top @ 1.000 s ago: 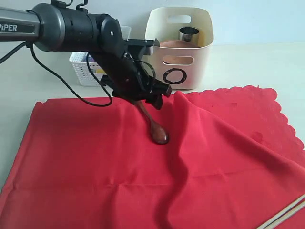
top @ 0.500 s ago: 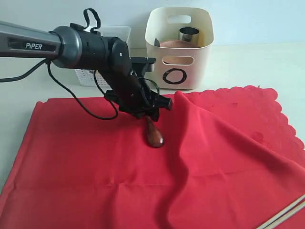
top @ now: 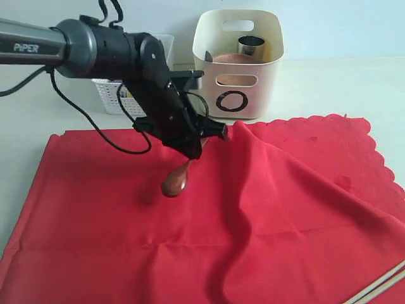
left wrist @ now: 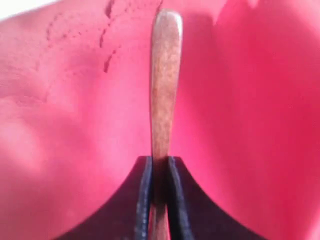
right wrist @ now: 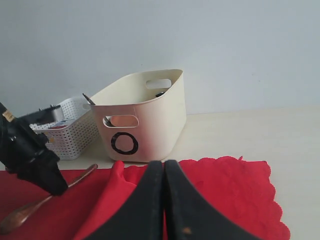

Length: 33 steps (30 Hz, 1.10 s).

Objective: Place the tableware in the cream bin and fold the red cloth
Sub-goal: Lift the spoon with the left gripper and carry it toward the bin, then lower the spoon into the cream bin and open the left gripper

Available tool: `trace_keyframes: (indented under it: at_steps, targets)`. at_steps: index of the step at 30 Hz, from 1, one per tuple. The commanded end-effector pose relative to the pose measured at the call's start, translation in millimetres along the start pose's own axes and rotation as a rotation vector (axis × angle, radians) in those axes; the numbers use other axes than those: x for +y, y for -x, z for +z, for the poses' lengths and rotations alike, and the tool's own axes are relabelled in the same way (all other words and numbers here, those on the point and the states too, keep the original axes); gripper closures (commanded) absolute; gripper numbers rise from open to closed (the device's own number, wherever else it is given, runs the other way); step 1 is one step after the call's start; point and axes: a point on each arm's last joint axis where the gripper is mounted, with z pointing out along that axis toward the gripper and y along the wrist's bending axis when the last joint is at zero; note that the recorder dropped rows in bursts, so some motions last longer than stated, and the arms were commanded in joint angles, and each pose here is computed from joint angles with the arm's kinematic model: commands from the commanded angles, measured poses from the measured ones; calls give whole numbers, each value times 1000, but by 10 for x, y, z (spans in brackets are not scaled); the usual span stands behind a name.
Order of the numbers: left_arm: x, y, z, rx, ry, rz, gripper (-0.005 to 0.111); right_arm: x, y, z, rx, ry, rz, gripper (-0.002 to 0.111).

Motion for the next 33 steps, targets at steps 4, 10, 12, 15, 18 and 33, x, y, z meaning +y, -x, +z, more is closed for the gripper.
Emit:
trace_keyframes:
  at_steps: [4,10,12,15,18,33]
  targets:
    - [-30,105,-800,-140,-33,11,107,-1,-4,-1,-10,1,-8,108]
    - [-79,311,-1346,-475,-60,42,107,-1,-4,-1,-10,1,-8,108]
    - [-96,407,-1413,-601,-83,24,107,-1,-4,-1,-10,1,-8,108]
    - [-84,563,-1457,-797,-103,-39,107,-1,-4,-1,-10,1,-8,108]
    - [-16,691,-1427,-956,-92,-101,107,-1,-4,-1,-10,1,-8,108]
    - [102,1001,-914,-1160,-236,-333,99,-1,-4,-1,-10,1,-8,108]
